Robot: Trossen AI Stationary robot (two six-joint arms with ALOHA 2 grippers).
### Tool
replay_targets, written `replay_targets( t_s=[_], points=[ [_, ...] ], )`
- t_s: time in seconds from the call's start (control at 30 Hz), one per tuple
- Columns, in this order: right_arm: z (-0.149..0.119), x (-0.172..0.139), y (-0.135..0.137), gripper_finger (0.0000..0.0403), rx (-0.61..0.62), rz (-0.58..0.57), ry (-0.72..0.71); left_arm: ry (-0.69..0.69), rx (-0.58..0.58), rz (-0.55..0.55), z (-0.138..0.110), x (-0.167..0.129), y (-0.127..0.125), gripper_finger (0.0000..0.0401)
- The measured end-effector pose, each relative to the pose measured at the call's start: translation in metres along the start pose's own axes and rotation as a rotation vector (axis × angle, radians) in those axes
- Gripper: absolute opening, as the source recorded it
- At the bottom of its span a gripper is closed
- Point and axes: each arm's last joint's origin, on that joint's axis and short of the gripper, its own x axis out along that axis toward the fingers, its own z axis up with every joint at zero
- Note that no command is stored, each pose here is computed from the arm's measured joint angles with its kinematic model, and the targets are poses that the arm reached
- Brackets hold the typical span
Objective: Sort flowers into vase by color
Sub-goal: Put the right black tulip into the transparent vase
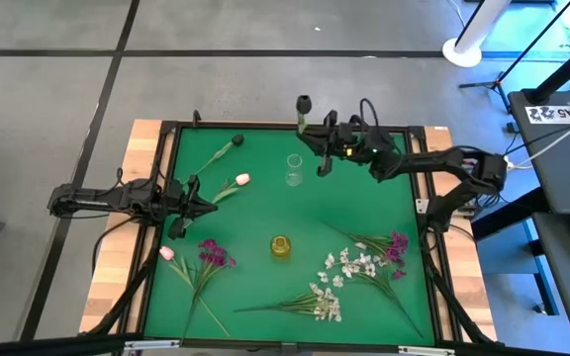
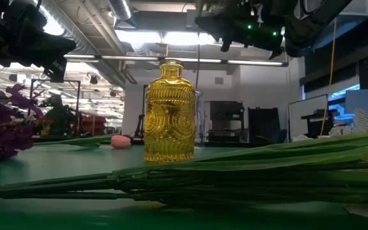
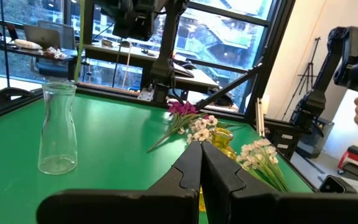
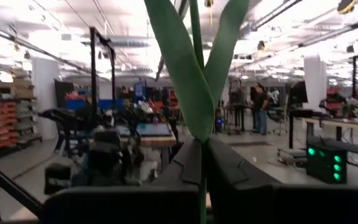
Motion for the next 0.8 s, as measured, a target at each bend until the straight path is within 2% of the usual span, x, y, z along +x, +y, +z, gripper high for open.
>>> replay_targets(
  t_s=[0.27, 0.57, 0.8],
  points=[
    [-0.019, 0.002, -0.003, 0.0004, -0.012, -0.03, 0.069, 0.0, 0.0, 0.0, 0.0, 0.0, 0.0, 0.0],
    [-0.012, 0.002, -0.002, 0.0005, -0.005, -0.016, 0.001, 0.0, 0.0, 0.0, 0.0, 0.0, 0.0, 0.0],
    [-0.03, 0.0, -0.004, 0.0011, 0.007, -0.049, 0.184, 0.0, 0.0, 0.0, 0.0, 0.0, 0.0, 0.0]
  ],
)
